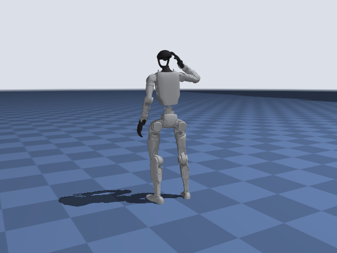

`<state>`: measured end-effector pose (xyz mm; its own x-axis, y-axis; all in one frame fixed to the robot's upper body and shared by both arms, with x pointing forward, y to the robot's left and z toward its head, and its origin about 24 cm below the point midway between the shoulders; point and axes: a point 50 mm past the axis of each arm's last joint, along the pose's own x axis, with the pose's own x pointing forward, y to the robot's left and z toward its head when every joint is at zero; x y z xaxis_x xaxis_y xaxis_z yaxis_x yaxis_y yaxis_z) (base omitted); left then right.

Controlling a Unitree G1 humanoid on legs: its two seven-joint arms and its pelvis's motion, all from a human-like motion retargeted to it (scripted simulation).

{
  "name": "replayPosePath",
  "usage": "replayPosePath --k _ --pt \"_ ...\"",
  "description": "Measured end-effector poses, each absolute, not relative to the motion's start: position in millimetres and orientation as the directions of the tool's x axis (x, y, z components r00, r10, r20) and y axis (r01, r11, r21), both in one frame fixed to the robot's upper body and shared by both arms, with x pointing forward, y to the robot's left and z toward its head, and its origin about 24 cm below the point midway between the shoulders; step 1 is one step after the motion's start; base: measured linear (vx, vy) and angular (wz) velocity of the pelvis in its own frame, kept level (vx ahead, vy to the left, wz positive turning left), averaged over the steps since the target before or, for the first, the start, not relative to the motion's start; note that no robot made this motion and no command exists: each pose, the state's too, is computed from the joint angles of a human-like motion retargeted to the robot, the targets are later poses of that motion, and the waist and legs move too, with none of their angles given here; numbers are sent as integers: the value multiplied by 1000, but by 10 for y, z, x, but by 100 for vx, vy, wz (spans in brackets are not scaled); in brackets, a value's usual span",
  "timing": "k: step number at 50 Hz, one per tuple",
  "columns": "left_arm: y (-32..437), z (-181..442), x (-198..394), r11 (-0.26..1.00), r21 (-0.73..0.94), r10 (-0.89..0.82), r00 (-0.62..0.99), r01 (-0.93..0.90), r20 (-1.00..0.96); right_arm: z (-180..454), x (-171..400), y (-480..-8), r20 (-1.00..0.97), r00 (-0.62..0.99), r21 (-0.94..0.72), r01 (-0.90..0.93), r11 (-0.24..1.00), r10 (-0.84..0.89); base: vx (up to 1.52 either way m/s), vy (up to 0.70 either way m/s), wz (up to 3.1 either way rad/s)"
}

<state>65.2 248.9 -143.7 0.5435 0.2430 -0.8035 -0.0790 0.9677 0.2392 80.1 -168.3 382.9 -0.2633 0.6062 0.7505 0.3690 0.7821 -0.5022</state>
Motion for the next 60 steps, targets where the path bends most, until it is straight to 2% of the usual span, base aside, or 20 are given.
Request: replayPosePath --k 30,42,46,50,55,60 --pt "2533 -1428 692 964 251 258 539 -89 -802 3863 797 -1707 756 -256 -481 408 776 603 0 0 0" --pt "2515 -1430 714 964 249 257 542 -90 -800 3839 923 -1755 796 -198 -493 338 802 573 0 0 0" --pt "2507 -1434 729 963 252 262 541 -95 -799 3781 1084 -1820 833 -110 -499 276 822 542 0 0 0" --pt "2496 -1434 757 961 257 270 543 -102 -795 3636 1344 -1931 869 49 -491 198 848 492 0 0 0" --pt "2490 -1428 800 956 274 284 549 -103 -786 3235 1778 -2129 834 359 -485 114 867 420 0 0 0" --pt "2476 -1420 851 950 305 290 568 -71 -770 2546 2174 -2389 652 683 -548 122 828 331 0 0 0"
